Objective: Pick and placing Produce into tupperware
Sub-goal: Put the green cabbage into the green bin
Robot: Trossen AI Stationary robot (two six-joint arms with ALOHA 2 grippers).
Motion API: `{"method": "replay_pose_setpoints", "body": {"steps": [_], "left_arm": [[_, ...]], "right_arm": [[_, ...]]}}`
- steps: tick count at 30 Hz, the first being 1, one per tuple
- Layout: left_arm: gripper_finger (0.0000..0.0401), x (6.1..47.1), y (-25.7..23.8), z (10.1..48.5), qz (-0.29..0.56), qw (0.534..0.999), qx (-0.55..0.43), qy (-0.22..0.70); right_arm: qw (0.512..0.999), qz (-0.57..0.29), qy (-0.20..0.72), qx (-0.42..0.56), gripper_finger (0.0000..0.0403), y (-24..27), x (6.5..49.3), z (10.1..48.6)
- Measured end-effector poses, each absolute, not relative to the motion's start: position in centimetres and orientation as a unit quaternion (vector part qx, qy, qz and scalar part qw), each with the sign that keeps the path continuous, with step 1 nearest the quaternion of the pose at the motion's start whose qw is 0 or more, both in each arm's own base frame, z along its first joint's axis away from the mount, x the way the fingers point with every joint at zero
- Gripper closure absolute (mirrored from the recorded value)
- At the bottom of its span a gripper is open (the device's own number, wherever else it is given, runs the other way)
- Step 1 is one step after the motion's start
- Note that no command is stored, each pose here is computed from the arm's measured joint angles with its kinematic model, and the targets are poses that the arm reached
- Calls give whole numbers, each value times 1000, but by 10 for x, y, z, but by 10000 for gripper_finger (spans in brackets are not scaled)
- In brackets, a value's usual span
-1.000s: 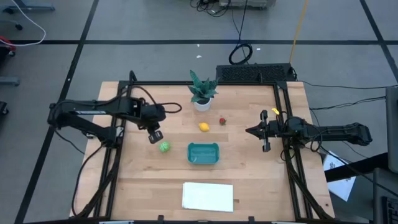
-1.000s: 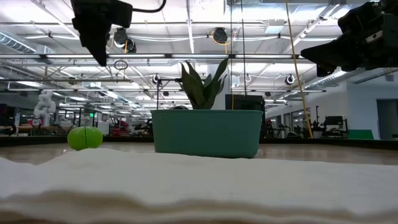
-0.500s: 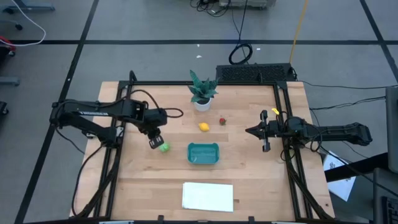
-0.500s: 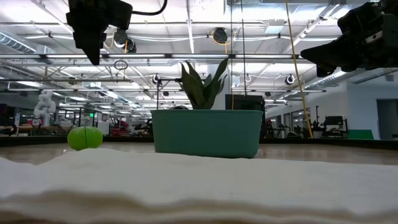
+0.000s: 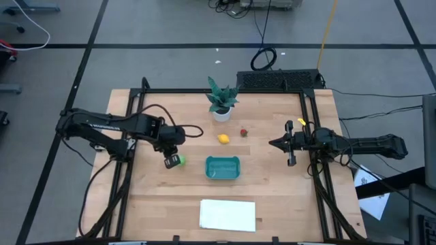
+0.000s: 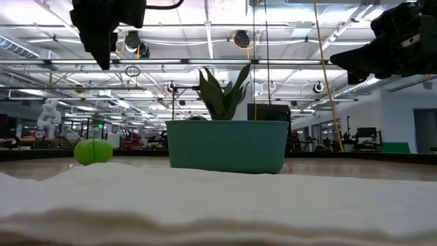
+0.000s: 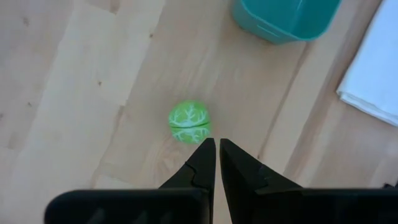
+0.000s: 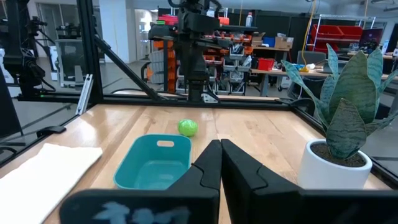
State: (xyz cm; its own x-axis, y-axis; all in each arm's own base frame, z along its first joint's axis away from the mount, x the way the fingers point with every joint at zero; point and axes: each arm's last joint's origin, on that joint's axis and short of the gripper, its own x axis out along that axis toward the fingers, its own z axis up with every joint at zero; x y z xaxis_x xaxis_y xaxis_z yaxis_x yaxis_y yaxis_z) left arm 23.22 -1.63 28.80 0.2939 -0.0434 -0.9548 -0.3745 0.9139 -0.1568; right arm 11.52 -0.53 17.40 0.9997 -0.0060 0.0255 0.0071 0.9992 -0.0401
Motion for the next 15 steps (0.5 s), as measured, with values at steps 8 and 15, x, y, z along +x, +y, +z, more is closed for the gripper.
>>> {"method": "replay_pose_setpoints", "body": {"steps": [8,15], "left_arm": [[375,233,-16,287,103,784,-172,587],[374,232,-16,287,102,783,-166,590]], "right_arm": [[1000,-3,-13,-20,403,-5,115,174],[1000,-3,-13,-20,403,-5,115,174]]}}
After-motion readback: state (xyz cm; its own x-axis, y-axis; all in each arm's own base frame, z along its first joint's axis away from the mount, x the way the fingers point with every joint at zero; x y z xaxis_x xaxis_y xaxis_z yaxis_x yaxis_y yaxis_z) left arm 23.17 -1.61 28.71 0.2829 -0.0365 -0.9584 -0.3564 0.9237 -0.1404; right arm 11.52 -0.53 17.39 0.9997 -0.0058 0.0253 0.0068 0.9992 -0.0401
